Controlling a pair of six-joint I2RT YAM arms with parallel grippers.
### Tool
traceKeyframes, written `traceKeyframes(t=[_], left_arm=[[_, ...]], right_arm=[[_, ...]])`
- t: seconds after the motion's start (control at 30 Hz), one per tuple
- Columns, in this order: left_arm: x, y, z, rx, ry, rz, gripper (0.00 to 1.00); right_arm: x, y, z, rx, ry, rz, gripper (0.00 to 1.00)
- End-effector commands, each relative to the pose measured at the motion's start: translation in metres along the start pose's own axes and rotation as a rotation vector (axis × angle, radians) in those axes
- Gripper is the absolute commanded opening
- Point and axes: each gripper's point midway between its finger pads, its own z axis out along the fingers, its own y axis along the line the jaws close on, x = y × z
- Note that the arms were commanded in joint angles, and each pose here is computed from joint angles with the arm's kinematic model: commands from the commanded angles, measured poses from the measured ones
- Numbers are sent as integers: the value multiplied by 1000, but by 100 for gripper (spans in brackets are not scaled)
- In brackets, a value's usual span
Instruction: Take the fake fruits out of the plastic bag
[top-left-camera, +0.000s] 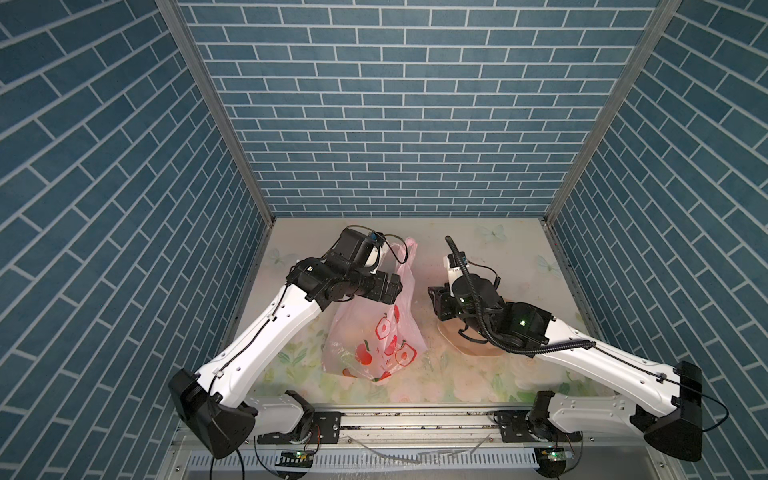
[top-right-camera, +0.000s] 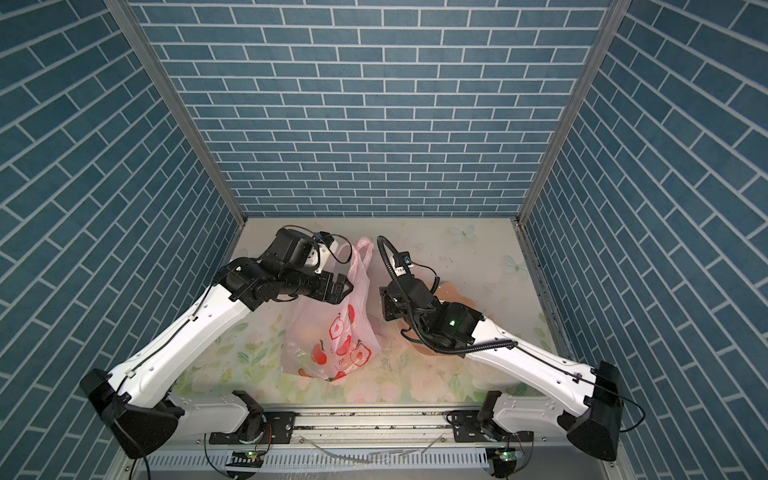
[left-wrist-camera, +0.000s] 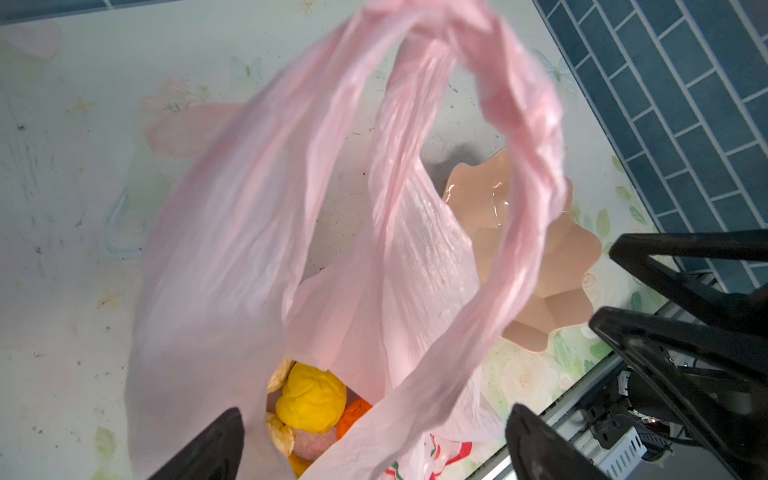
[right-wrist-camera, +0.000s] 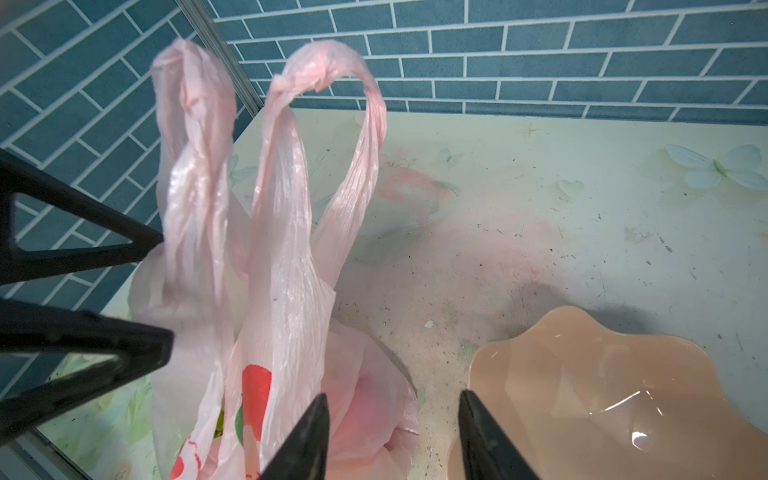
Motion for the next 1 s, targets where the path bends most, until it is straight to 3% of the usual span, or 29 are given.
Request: traceKeyframes(t=[0.0,0.2,0.3,0.47,0.6,0.97], left_arm=[[-20,-4,5,-11,-59,36,99],[-30,-4,22,-21,-59,42,87],[-35,-9,27,-3,-62,47,76],[-36,-12,28,3,-74,43,44],[-31,-6,21,-16,-96,22,27],[12,25,-17,-123,-135,-43,9]], right_arm=[[6,-8,-3,12,26,-22,50],[5,-11,-2,15,30,-26,50],[5,-13,-2,19,31,-23,50],[4,-15,-3,17,28,-18,49],[4,-12,-1,6,42,-42,48],[6,25,22,-105,137,-100,41]])
